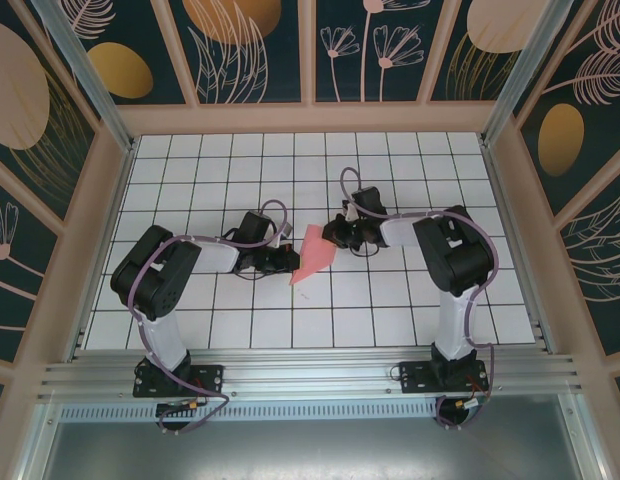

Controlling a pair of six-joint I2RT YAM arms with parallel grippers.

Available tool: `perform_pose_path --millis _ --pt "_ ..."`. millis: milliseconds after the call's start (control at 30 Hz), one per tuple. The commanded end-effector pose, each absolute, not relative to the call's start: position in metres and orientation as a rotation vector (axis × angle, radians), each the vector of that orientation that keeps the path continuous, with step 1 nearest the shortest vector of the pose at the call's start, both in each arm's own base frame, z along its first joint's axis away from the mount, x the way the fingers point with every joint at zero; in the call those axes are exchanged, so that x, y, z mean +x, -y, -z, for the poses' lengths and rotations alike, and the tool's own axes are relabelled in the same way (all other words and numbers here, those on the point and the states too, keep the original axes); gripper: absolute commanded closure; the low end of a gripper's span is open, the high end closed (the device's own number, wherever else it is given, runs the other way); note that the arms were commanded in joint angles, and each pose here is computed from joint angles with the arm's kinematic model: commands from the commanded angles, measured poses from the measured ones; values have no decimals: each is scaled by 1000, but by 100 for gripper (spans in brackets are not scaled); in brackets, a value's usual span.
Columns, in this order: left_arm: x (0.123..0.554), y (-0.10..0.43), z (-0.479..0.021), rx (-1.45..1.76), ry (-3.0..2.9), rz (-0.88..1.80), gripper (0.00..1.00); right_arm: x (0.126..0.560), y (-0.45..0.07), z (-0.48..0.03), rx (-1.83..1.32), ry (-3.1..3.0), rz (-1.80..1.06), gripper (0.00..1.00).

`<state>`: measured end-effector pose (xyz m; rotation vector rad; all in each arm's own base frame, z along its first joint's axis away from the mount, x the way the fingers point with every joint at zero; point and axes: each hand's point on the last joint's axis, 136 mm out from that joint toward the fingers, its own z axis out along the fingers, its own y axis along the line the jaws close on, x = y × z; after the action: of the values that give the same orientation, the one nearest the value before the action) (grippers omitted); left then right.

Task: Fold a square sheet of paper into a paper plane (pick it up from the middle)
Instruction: Fourth fold the wing at the center of the table.

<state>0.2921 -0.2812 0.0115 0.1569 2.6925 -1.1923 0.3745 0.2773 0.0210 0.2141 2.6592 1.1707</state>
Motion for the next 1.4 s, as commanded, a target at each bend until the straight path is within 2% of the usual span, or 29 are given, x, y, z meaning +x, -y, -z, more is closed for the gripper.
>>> perform_pose_path --millis 0,267,633,800,1000,1200,1233,1267,1367 --pt "244 243 61 64 -2986 943 100 399 -247 -3 302 -2667 -1011 87" --pt "245 243 59 58 -2980 943 100 419 -223 9 384 -2674 -961 87" --pt "245 249 43 68 -2934 1015 100 428 -221 -56 249 -2553 -958 83" --pt "239 252 33 64 -2909 1092 100 402 -210 -70 258 -2534 -937 81" --pt "227 257 20 21 -2873 1225 100 347 -214 -67 262 -2551 -958 73" --pt "225 256 15 -21 -2859 1242 100 302 -243 -52 237 -2598 -1023 55" --pt "224 256 16 -13 -2862 1243 97 299 -245 -49 253 -2604 -1028 55" --pt "224 254 18 -13 -2873 1218 89 296 -247 -46 276 -2612 -1030 55" --pt "229 248 17 8 -2867 1138 80 289 -254 -42 295 -2613 -1063 54"
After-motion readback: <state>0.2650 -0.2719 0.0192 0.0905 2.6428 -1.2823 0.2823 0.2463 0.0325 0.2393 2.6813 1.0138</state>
